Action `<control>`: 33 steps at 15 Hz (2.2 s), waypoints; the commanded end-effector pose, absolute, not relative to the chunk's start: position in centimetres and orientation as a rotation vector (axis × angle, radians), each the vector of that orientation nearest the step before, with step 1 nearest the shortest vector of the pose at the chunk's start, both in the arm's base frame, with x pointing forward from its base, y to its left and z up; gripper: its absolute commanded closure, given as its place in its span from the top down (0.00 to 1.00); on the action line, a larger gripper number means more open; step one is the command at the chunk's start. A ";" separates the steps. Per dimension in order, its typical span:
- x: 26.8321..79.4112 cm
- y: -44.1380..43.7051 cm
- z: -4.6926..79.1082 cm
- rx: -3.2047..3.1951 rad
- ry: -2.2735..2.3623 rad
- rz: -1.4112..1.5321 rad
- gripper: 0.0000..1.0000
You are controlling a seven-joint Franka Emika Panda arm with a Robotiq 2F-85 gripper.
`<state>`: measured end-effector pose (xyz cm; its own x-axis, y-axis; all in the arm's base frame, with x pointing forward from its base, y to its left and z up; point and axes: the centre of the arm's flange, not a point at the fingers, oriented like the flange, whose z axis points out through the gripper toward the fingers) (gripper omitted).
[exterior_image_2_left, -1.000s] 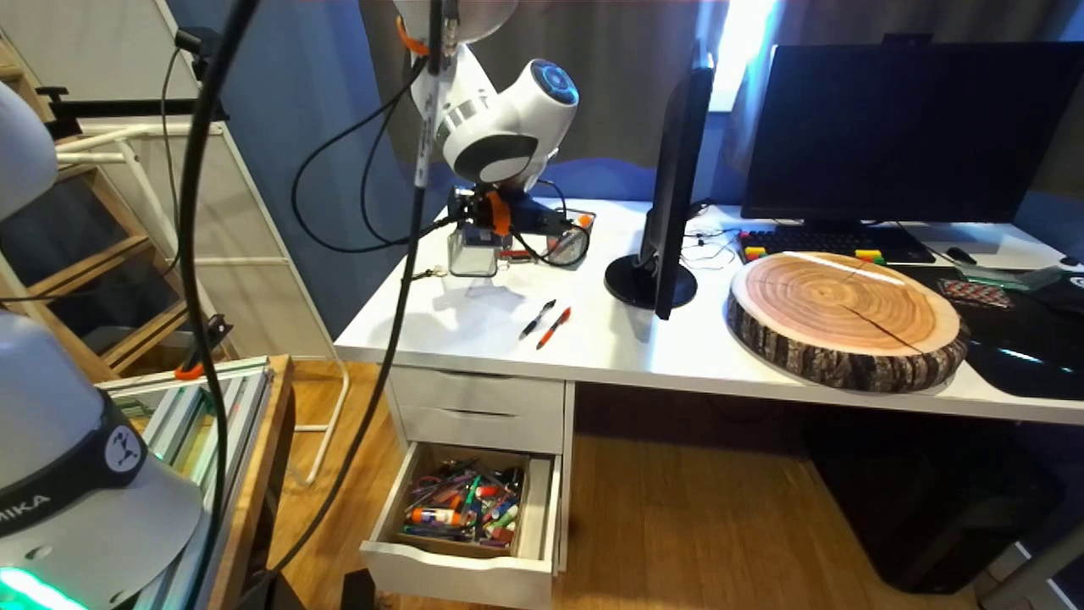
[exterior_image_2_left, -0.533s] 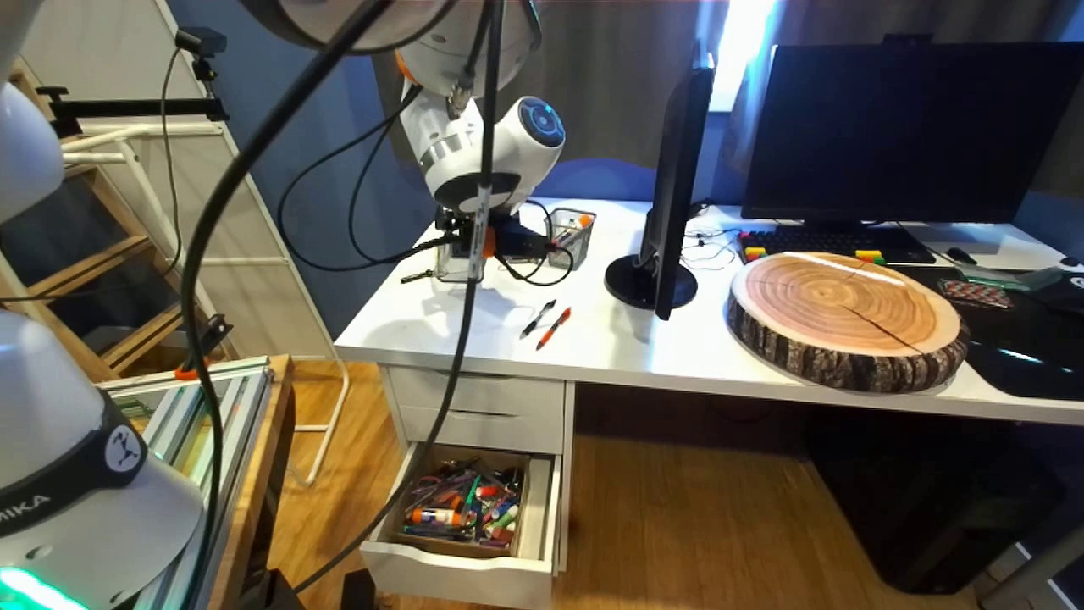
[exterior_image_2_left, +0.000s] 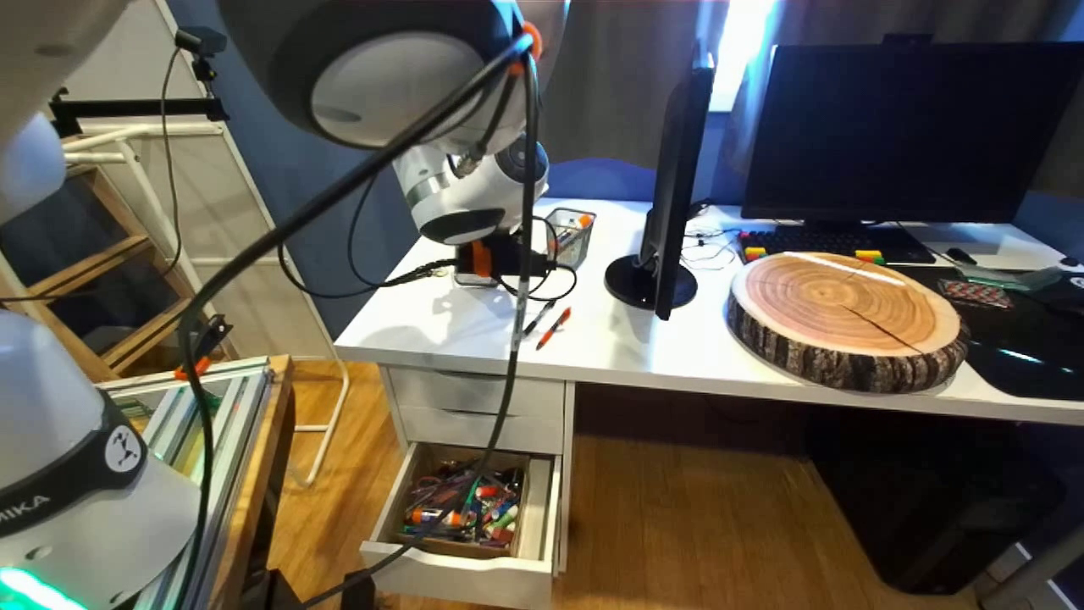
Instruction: Remove the pens from the bin, then put the bin upright
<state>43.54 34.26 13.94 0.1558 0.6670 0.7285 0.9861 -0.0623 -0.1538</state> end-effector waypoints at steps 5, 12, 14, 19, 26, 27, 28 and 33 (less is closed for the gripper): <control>43.1 32.8 14.0 -1.964 -1.518 -0.579 0.53; 42.9 32.2 14.1 -2.051 -1.472 -0.496 1.00; 42.6 31.7 14.3 -2.086 -1.471 -0.438 1.00; 42.4 32.4 17.3 -2.192 -1.418 -0.349 1.00; 43.1 38.6 22.3 -2.498 -1.209 -0.316 1.00; 43.2 39.5 22.4 -2.542 -1.185 -0.314 1.00; 43.3 40.7 23.0 -2.587 -1.157 -0.308 1.00; 43.6 43.5 22.9 -2.839 -1.049 -0.252 1.00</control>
<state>42.92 40.85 23.85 0.6895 0.6691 0.2774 0.7156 -0.6884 -0.1181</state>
